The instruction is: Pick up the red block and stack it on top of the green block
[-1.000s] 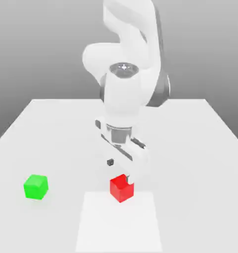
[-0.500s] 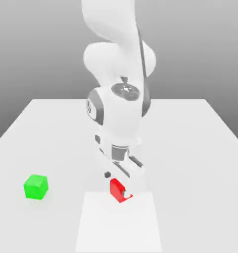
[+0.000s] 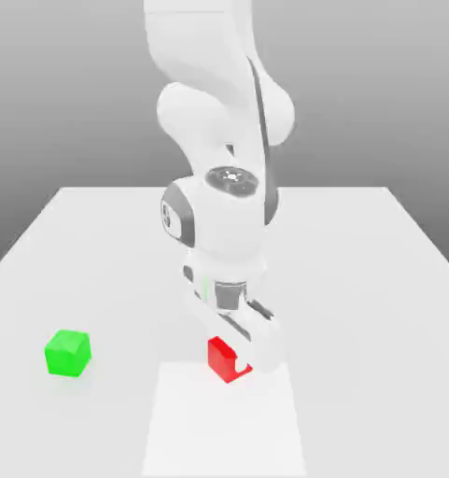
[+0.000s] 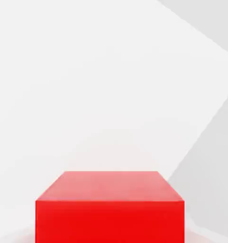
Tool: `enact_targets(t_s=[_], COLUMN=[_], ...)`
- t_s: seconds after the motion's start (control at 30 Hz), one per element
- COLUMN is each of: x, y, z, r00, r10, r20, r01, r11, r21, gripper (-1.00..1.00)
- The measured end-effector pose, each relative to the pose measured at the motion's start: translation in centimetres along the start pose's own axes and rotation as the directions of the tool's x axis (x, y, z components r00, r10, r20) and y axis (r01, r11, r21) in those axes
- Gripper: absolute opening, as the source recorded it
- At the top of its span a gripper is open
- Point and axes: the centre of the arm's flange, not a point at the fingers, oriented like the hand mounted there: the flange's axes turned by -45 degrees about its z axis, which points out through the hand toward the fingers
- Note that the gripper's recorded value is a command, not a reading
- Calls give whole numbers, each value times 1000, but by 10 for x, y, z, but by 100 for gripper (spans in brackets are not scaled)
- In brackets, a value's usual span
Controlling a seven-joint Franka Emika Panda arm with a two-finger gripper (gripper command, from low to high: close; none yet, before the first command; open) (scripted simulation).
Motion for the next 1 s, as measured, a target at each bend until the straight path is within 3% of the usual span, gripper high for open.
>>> enact_targets(t_s=[0.37, 0.73, 1.0], x=[7, 0, 60], y=[0, 2, 30], z=[-27, -63, -73], r00=[999, 1000, 969], r10=[-2, 4, 245], r20=[-37, 11, 24], r01=[0, -4, -246], r11=[999, 1000, 969], r21=[-50, 23, 28], gripper=[-100, -100, -100])
